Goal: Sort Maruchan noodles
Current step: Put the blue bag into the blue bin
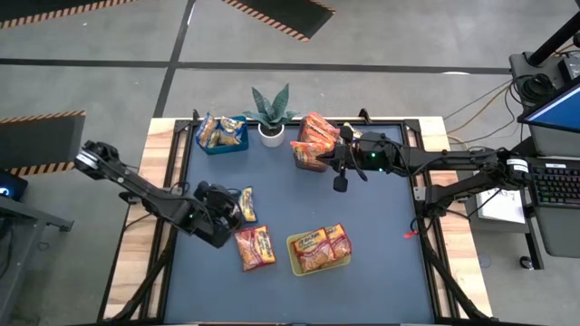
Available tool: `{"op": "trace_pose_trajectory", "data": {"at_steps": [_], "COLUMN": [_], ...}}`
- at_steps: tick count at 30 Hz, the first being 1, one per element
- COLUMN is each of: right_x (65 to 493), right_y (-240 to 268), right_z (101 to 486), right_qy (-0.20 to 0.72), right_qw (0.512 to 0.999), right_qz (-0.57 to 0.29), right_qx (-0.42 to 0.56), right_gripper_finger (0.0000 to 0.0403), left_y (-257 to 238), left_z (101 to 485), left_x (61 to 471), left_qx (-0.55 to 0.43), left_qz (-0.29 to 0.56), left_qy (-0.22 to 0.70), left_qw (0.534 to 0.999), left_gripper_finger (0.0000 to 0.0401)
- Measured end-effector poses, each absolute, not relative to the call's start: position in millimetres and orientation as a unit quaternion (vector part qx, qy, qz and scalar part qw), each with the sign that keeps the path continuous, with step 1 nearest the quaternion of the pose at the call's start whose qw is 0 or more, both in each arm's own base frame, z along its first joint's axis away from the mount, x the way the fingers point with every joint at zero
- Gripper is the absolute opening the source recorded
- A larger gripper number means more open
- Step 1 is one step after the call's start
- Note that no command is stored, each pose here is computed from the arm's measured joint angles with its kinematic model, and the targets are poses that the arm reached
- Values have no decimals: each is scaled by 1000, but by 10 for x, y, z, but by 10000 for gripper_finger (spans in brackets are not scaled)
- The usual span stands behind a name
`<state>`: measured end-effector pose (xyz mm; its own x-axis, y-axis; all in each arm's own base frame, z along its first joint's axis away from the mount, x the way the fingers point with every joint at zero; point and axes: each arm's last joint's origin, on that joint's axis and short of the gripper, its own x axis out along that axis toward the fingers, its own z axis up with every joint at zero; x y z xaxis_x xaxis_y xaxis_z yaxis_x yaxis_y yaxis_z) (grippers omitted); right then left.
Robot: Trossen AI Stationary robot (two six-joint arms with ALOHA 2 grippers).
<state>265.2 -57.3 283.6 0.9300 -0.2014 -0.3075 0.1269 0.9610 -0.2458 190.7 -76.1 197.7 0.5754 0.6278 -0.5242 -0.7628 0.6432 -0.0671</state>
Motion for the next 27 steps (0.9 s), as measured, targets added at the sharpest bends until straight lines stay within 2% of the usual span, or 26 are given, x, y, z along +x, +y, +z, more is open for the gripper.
{"op": "trace_pose_trajectory", "data": {"at_steps": [6, 9, 12, 15, 19, 21, 24, 27], "right_x": [2654, 2654, 2654, 2654, 2653, 2651, 2651, 2651], "right_y": [-572, -572, -572, -572, -572, -572, -572, -572], "right_z": [2842, 2842, 2842, 2842, 2840, 2835, 2833, 2832], "right_qy": [164, 164, 164, 164, 165, 168, 169, 169], "right_qw": [976, 976, 976, 976, 976, 976, 975, 975], "right_qz": [-85, -84, -84, -84, -84, -84, -83, -84], "right_qx": [-112, -112, -112, -113, -114, -114, -114, -113], "right_gripper_finger": [9, 9, 9, 9, 9, 9, 9, 9], "left_y": [-609, -459, -290, -128, -31, 8, 71, 89], "left_z": [1788, 1706, 1684, 1723, 1736, 1751, 1800, 1921], "left_x": [2063, 2113, 2184, 2295, 2335, 2334, 2360, 2382], "left_qx": [-183, -167, -163, -166, -101, -62, -13, -46], "left_qz": [426, 431, 402, 347, 170, 134, 163, 221], "left_qy": [206, 257, 328, 362, 456, 475, 468, 464], "left_qw": [862, 849, 839, 849, 868, 867, 868, 857], "left_gripper_finger": [0, 0, 0, 0, 0, 0, 0, 0]}}
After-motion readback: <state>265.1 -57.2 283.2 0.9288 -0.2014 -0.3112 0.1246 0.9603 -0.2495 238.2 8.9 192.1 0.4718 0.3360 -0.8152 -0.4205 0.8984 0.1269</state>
